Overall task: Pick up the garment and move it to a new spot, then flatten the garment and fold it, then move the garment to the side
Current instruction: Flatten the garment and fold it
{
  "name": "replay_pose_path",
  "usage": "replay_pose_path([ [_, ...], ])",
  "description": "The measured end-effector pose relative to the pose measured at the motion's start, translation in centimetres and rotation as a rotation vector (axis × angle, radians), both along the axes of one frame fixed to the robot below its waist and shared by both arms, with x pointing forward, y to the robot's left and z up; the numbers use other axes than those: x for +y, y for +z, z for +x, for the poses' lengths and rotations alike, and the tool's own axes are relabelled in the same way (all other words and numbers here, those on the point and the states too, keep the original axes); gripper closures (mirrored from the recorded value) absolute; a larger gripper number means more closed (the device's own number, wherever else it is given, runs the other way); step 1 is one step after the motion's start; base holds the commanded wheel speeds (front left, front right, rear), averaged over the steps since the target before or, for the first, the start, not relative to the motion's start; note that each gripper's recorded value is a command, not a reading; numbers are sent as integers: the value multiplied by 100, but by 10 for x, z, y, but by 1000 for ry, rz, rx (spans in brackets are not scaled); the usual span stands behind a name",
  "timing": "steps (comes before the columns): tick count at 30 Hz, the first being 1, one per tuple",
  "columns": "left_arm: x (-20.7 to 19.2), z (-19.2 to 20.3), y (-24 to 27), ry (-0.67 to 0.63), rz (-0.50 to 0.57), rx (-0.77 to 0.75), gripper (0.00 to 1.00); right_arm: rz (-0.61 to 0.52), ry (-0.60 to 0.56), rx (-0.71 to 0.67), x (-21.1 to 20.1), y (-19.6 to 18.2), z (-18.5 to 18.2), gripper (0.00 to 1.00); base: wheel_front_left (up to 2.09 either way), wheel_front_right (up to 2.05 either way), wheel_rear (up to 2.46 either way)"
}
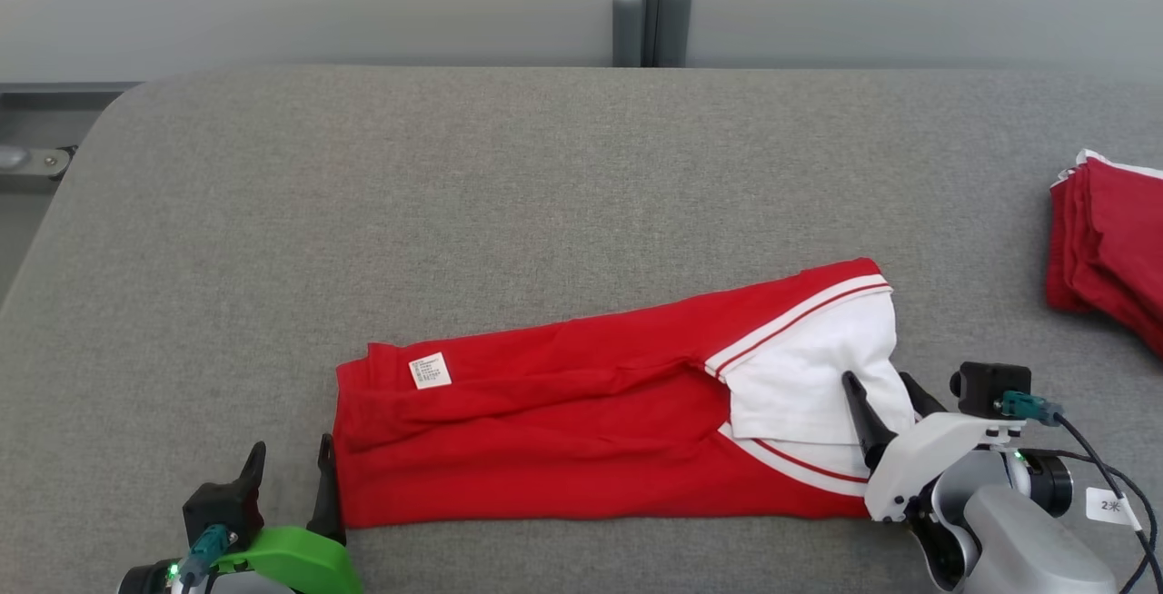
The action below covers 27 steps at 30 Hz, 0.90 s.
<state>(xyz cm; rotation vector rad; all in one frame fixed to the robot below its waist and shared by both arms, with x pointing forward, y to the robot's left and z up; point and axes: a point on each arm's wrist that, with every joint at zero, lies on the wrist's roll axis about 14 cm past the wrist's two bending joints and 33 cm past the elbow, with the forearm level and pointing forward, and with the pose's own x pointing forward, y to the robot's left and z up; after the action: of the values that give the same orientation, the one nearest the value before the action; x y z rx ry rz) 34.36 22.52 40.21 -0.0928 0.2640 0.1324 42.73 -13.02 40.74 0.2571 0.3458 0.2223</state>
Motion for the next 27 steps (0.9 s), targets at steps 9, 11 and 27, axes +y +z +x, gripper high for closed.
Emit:
replay_pose_path([
  [9,9,-4,-7,28,2,25,0,16,111,89,45,-25,-4,0,0,0,0],
  [11,9,-5,-8,29,2,28,0,18,128,96,51,-26,-5,0,0,0,0],
  [27,0,1,-1,8,-14,0,0,12,-26,79,-10,-18,10,100,0,0,0],
])
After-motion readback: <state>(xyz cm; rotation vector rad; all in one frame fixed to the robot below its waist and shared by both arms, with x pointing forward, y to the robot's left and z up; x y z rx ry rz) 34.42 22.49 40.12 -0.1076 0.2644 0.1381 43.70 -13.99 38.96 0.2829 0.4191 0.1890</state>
